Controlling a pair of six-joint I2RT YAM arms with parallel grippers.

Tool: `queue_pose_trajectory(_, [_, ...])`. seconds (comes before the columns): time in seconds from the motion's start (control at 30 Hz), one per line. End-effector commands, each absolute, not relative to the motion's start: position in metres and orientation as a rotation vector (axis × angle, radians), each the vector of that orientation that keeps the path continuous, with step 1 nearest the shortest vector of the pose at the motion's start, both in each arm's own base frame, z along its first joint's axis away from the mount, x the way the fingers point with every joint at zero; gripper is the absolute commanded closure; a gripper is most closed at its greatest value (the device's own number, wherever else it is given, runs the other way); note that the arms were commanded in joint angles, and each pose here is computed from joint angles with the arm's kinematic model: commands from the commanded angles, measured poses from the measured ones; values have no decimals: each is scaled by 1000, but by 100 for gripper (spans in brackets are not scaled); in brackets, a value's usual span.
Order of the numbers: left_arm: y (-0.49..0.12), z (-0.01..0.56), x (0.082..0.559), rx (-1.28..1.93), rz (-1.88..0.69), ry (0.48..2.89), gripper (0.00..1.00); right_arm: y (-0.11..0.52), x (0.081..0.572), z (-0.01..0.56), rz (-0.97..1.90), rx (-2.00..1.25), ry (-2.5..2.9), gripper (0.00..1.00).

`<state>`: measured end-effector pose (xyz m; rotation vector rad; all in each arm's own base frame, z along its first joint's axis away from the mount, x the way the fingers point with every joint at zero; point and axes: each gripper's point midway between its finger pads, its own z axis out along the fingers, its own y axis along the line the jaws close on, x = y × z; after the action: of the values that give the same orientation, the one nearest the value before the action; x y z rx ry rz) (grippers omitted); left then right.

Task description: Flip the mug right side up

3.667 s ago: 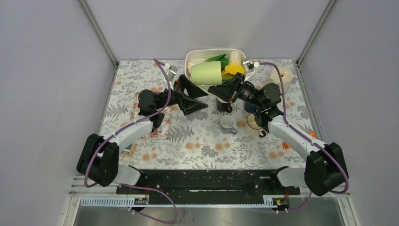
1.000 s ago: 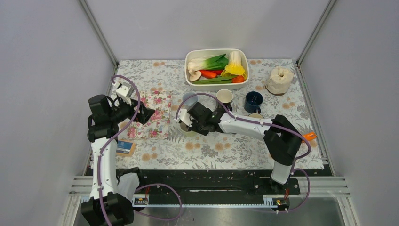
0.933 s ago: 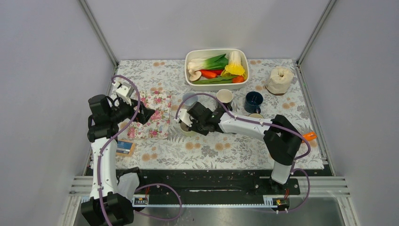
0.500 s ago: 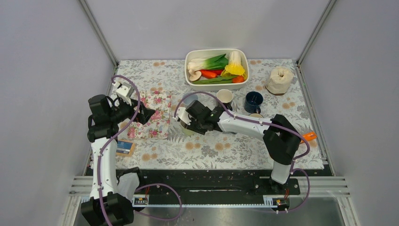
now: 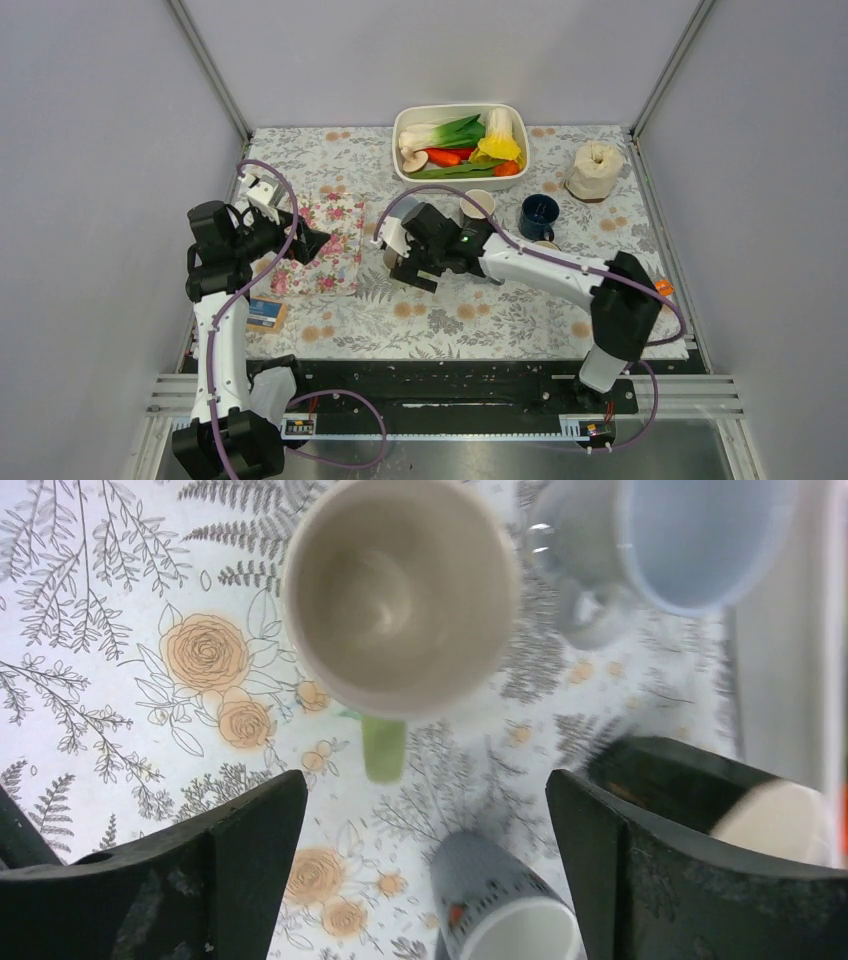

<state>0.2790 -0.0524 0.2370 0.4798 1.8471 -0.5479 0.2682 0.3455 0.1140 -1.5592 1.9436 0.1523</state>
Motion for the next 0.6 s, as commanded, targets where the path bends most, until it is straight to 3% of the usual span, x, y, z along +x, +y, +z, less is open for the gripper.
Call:
queue_pose_trajectory(0.0, [-51, 244, 281, 499, -525, 1815, 1, 328, 270, 215, 116, -1407, 1764, 1])
queue_pose_trajectory(0.3, [-46, 254, 282, 493, -473, 1799, 1, 212, 281, 318, 103, -1041, 1712, 1])
queue_pose_trajectory(0.57, [-40, 260, 284, 478, -420, 1796, 1, 87, 286, 367, 121, -623, 1712, 1])
